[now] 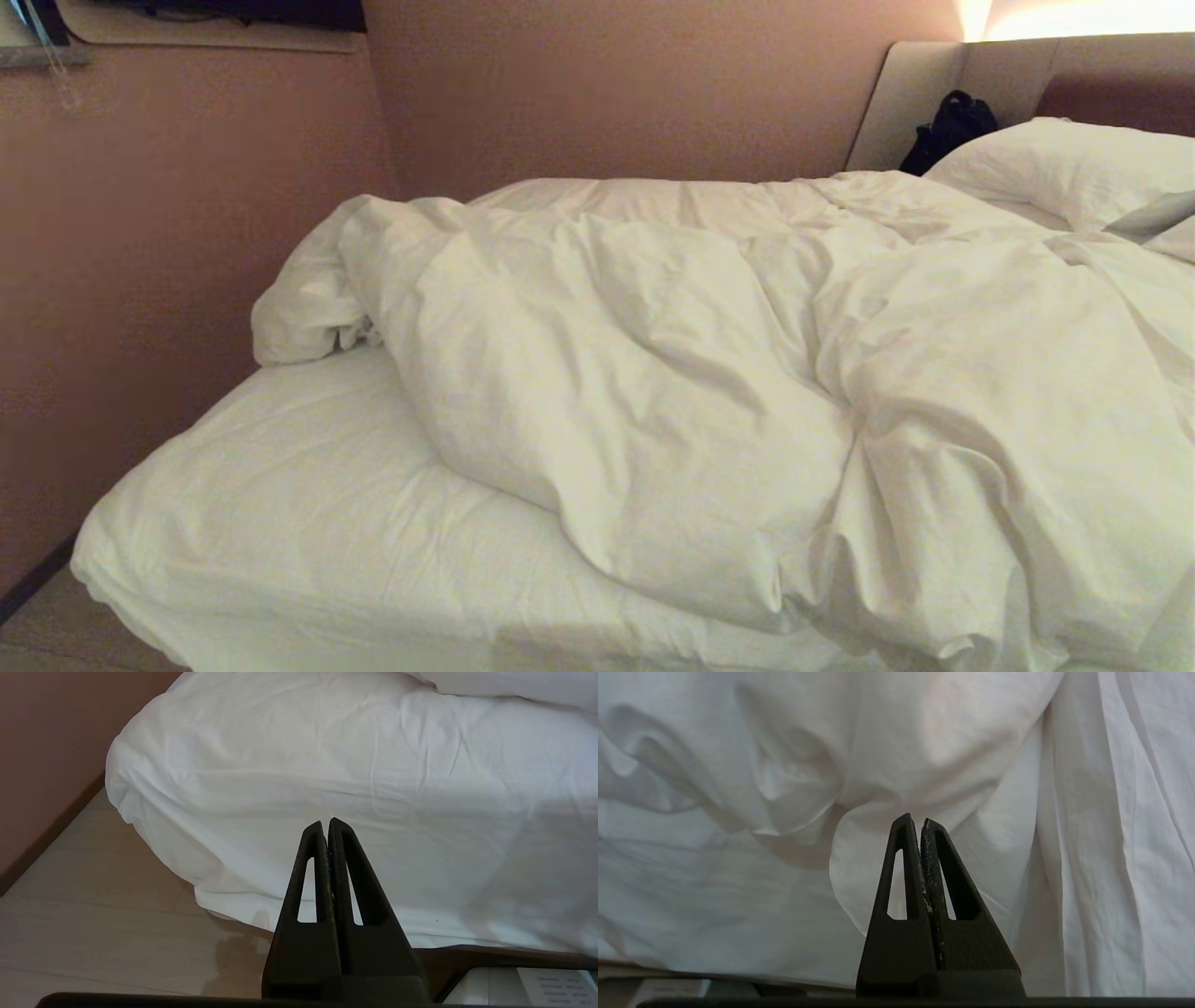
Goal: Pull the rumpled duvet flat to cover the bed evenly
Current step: Flatten the corners of the folded blanket
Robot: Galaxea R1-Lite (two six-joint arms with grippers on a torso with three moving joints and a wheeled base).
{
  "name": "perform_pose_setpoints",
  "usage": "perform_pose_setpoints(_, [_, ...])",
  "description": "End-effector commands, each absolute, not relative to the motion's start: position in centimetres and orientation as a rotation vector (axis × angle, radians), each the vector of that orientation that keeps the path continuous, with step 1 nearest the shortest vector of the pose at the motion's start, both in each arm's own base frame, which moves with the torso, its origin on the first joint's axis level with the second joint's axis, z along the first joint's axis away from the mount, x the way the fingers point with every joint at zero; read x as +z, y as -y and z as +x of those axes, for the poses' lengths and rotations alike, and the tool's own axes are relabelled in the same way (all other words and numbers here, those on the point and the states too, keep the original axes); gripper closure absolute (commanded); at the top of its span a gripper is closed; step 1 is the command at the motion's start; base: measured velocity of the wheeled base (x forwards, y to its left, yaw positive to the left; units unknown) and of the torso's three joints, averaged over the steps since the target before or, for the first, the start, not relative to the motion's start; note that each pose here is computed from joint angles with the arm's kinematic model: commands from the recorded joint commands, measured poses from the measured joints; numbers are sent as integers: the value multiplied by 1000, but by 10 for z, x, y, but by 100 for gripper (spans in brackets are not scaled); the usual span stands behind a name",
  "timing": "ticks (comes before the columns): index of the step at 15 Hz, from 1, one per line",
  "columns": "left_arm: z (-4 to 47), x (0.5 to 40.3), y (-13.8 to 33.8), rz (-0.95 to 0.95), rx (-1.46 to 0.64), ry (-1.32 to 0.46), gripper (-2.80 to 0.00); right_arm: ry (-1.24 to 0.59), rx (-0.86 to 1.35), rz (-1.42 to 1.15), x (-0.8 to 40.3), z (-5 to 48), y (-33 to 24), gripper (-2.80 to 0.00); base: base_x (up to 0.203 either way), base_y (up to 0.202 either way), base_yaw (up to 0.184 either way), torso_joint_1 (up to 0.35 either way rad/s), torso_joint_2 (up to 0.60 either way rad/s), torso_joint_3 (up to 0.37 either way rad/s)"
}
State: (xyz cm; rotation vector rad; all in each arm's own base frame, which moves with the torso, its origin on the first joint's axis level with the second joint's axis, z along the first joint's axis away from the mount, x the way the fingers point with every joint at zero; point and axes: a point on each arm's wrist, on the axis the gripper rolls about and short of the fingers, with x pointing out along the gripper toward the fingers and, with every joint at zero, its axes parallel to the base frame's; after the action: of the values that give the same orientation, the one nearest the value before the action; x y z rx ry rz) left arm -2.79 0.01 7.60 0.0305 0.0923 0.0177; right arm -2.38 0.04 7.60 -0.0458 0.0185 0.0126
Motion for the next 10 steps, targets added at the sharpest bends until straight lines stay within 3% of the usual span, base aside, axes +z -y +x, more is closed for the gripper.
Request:
perform_pose_setpoints(1, [-28, 76, 0, 22, 13, -92, 0, -15, 13, -35, 76, -24, 0, 0, 0, 0, 0, 0, 0, 0])
perform_pose_setpoints(10, [-28, 75, 0, 62, 19, -96, 0, -15, 13, -35, 76, -24, 0, 0, 0, 0, 0, 0, 0, 0])
